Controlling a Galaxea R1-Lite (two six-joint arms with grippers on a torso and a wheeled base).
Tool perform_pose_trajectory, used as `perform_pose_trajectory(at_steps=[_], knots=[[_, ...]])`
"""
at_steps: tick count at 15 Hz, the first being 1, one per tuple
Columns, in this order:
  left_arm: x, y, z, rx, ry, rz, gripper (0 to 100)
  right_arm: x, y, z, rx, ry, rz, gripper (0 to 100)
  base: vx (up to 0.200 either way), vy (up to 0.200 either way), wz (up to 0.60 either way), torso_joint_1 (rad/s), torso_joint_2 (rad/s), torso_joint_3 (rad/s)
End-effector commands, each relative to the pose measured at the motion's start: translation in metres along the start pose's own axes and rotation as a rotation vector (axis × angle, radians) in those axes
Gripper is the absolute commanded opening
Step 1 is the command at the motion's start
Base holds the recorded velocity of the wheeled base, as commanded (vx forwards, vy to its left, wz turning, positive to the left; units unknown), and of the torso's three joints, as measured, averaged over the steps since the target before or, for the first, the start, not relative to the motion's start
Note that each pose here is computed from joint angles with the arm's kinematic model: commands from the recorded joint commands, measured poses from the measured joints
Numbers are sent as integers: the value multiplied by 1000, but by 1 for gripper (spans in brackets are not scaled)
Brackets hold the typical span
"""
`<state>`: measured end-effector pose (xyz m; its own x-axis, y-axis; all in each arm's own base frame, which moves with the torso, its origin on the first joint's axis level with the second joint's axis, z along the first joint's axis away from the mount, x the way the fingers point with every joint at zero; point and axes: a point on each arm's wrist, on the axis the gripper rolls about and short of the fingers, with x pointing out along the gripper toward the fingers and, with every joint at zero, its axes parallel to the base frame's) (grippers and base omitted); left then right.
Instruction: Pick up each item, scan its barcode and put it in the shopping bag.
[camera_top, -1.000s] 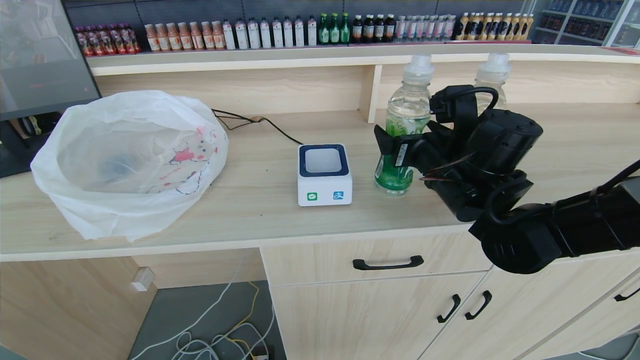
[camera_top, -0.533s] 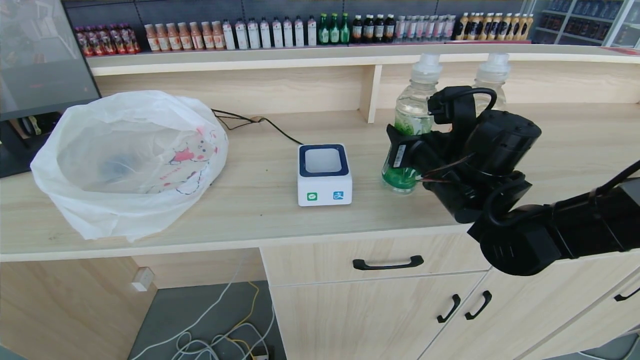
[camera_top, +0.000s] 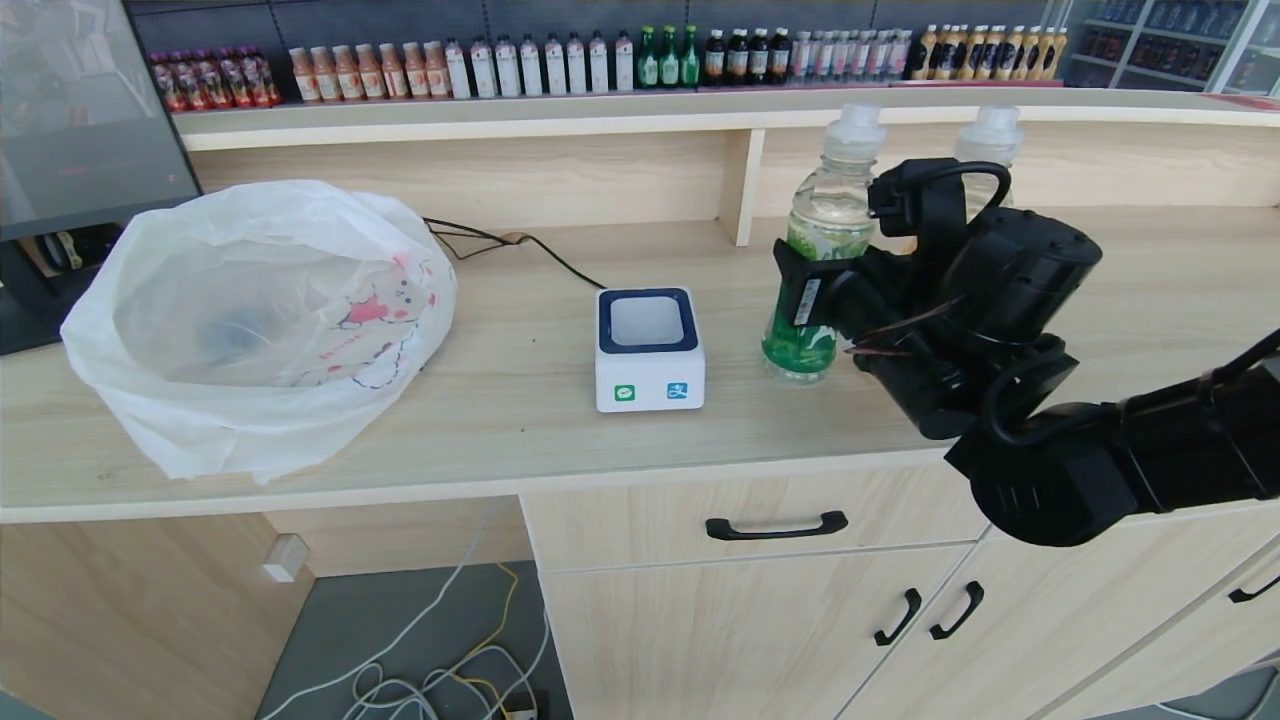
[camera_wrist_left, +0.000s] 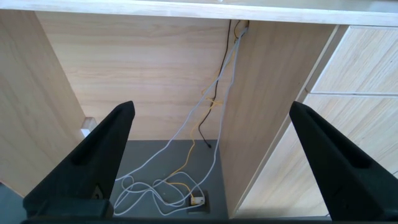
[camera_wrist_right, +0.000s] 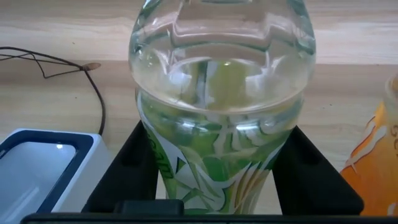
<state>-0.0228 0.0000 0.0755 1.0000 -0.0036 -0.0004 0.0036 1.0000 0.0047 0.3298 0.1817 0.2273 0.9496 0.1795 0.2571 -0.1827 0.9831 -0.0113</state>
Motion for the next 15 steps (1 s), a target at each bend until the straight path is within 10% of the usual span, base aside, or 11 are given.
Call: perform_pose_trajectory(at_steps=[1, 15], knots=[[0, 0, 0, 0, 0, 1, 100, -1, -1, 6, 5, -16, -1, 0, 0, 0, 0, 0, 0, 0], [0, 0, 0, 0, 0, 1, 100, -22, -2, 68, 33, -72, 37, 0, 0, 0, 0, 0, 0, 0]])
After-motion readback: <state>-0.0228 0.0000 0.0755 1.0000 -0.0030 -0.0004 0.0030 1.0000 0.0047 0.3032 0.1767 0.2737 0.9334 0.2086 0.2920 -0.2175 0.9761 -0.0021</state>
